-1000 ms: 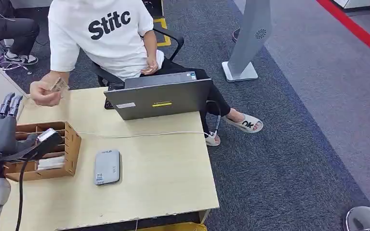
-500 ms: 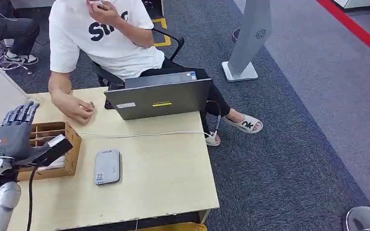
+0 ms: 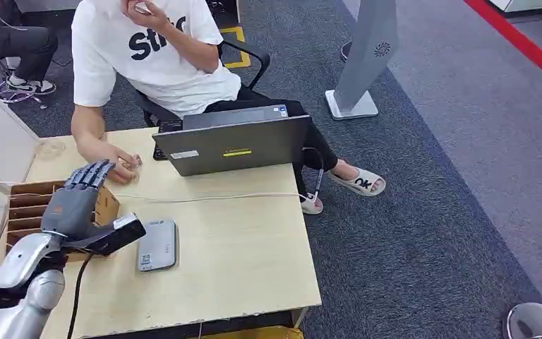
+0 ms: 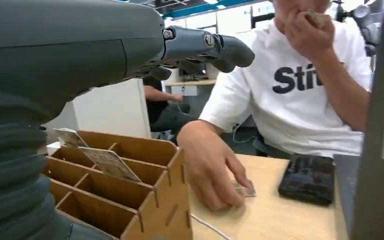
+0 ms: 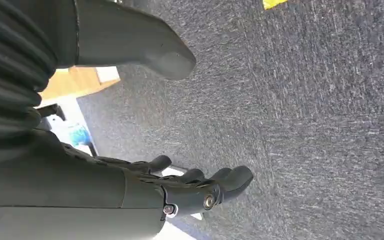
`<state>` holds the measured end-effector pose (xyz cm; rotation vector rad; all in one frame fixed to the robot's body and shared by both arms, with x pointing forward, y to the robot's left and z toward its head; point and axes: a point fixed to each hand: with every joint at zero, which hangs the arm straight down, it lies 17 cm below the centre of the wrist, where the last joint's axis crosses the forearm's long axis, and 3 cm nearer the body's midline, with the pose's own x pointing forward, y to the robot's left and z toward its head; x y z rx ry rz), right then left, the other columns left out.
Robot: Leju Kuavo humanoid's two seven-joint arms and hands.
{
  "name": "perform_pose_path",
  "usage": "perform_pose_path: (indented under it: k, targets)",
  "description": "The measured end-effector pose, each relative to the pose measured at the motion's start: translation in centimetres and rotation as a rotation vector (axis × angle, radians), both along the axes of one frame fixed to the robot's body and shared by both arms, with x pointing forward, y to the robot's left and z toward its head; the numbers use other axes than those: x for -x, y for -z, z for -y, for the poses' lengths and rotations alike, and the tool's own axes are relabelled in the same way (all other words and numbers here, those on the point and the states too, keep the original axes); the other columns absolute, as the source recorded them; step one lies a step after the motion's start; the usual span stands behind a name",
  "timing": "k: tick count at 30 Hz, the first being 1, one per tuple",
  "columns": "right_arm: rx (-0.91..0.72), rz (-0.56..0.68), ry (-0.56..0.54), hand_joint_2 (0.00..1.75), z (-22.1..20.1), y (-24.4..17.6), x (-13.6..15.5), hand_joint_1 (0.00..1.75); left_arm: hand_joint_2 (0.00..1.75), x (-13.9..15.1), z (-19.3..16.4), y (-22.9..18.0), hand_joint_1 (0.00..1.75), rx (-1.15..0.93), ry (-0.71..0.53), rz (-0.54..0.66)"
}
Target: Pass the card to the sensor for recognition and then transmit it.
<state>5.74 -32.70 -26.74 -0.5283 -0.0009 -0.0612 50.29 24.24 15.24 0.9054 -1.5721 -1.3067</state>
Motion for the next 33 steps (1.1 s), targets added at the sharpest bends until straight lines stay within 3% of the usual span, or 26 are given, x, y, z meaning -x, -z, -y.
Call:
perform_pose_path:
  k: [27, 29, 33]
  targets:
    - [0.003, -0.007, 0.013, 1.75, 0.0, 0.0, 0.2, 0.00, 1.75, 1.3, 2.8, 1.4, 0.00, -0.053, 0.080, -0.020]
    - [0.002, -0.005, 0.017, 1.75, 0.0, 0.0, 0.2, 0.00, 1.75, 1.7, 3.0, 2.2, 0.00, -0.063, 0.093, -0.047]
    - [0.001, 0.004, 0.026, 1.75, 0.1, 0.0, 0.2, 0.00, 1.75, 4.3, 1.1, 5.7, 0.00, -0.010, 0.109, -0.251]
